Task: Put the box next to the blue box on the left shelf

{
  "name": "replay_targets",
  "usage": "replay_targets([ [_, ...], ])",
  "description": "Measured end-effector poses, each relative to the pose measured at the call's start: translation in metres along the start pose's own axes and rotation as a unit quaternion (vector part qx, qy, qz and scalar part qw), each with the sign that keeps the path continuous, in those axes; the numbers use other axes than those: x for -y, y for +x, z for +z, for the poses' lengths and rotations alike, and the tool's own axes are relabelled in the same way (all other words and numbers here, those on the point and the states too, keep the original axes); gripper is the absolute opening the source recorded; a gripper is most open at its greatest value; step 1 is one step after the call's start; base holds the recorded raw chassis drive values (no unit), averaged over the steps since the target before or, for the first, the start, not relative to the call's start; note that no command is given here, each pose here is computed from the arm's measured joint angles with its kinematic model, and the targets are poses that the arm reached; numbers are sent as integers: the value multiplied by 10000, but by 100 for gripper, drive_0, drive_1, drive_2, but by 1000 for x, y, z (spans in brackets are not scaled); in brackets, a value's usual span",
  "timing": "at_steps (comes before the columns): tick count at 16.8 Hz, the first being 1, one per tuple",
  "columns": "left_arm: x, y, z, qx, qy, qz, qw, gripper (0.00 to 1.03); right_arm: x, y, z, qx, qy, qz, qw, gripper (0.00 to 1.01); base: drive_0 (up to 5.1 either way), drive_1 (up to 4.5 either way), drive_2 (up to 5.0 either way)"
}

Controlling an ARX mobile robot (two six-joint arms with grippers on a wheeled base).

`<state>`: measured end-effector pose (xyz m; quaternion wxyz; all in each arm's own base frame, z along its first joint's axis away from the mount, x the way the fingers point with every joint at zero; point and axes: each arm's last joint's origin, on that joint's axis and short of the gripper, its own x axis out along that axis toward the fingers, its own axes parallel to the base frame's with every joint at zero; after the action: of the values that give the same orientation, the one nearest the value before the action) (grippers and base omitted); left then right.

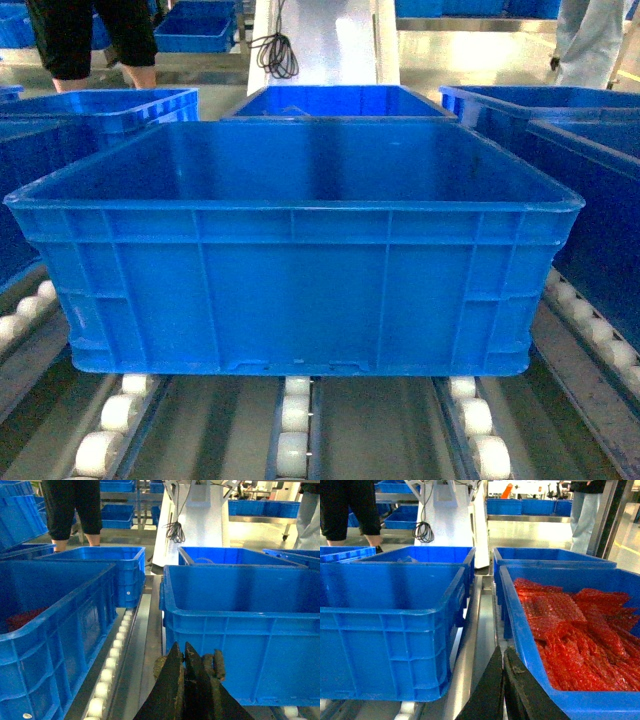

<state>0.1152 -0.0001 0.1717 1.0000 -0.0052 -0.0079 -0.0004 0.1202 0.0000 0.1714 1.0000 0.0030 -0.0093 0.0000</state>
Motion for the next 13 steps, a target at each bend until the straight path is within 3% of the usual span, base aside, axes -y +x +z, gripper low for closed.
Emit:
replay_targets([
  [6, 0, -8, -1, -4, 0, 0, 10000, 2, 0, -9, 0, -17, 0, 0, 10000, 1, 0, 0, 0],
  [7, 0, -14, -7, -263, 0, -7, 9997, 2, 0, -11, -1, -25, 2, -2, 10000, 1, 0, 0, 0],
  [8, 0, -18, -2, 6, 0, -8, 10000, 2, 0, -12, -1, -19, 0, 0, 10000, 1, 0, 0, 0],
  [10, 0, -18, -5, -124, 2, 13, 9999, 2, 0, -21, -7, -256, 0, 12, 9997, 1, 0, 0, 0],
  [13, 0, -18, -4, -63, 2, 1, 10000, 2, 0, -23, -1, 44, 0, 4, 10000, 1, 0, 0, 0],
])
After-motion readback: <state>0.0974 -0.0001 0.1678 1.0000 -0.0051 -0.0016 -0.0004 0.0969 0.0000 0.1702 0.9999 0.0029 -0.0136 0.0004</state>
